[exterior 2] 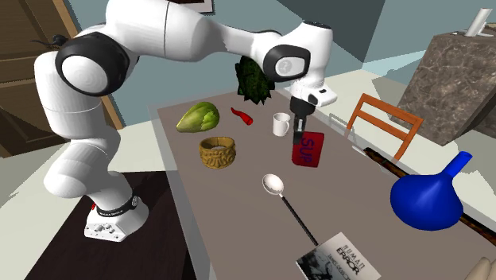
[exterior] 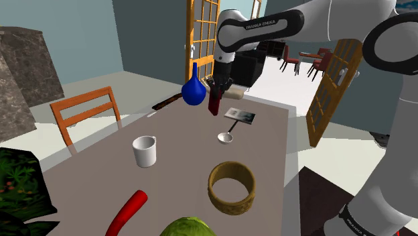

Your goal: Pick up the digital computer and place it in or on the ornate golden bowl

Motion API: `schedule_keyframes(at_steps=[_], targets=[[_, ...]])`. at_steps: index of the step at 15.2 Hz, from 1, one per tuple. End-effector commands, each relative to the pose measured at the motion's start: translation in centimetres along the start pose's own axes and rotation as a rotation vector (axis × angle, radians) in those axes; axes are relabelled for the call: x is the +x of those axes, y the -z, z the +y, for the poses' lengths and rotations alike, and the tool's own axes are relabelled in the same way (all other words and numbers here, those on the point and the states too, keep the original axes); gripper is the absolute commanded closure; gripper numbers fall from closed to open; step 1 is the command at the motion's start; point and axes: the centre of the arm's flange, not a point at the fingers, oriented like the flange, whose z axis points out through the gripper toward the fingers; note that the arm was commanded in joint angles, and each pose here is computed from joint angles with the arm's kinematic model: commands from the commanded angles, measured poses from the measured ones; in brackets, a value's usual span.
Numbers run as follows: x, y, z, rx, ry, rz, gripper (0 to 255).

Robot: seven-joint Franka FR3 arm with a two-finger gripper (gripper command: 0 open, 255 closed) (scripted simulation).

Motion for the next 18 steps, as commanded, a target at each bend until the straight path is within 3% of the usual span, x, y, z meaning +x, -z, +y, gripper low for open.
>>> schedule_keyframes(at_steps=[1, 8, 18], targets=[[0.0, 1.1, -0.1, 0.0, 0.0, 0.0, 255], [0.0, 4.3, -0.1, 0.0, 0.0, 0.0, 255], [-12.8, 6.0, -3.0, 0.0, 0.0, 0.0, 255]])
